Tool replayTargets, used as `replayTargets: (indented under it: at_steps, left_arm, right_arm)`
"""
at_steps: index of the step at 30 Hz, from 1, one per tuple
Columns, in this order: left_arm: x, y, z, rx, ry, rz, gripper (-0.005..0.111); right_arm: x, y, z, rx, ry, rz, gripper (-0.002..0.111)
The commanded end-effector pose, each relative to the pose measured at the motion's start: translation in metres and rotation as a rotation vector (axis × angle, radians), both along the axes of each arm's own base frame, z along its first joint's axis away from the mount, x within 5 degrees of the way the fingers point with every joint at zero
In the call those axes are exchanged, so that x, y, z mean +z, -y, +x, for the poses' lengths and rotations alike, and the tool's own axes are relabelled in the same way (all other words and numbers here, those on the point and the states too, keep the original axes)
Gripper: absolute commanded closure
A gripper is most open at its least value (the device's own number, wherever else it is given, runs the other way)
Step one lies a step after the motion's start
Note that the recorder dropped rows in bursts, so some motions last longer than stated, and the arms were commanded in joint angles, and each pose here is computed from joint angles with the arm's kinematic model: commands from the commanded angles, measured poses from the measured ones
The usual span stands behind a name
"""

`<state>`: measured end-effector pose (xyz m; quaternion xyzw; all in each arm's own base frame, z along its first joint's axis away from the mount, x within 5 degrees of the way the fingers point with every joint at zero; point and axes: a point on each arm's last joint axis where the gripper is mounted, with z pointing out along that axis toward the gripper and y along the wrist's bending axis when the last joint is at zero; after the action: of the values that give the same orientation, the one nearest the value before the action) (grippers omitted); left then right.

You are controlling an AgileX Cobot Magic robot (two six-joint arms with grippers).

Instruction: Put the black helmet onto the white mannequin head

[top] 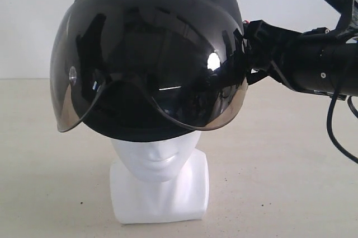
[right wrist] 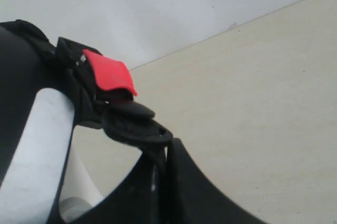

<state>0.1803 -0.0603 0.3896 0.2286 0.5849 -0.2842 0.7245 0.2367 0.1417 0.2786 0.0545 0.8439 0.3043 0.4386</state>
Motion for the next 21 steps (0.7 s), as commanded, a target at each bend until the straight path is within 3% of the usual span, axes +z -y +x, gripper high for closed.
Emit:
replayTargets:
  at_steps: [1,6,12,21]
  left_arm:
    - [0.016,0.005,0.030,-0.081,0.030,-0.016,0.102]
    - [0.029,0.018,0.067,-0.157,0.019,0.027,0.102]
    - [0.021,0.043,0.091,-0.229,-0.019,0.137,0.102]
    - [-0.003,0.056,0.111,-0.255,-0.098,0.157,0.102]
  right_arm:
    - [-0.019,0.019,0.017,-0.054,0.078,-0.162,0.108]
    - [-0.019,0.019,0.017,-0.047,0.070,-0.164,0.108]
    - [-0.020,0.018,0.016,-0.040,0.063,-0.166,0.108]
    - [-0.020,0.018,0.016,-0.036,0.061,-0.168,0.108]
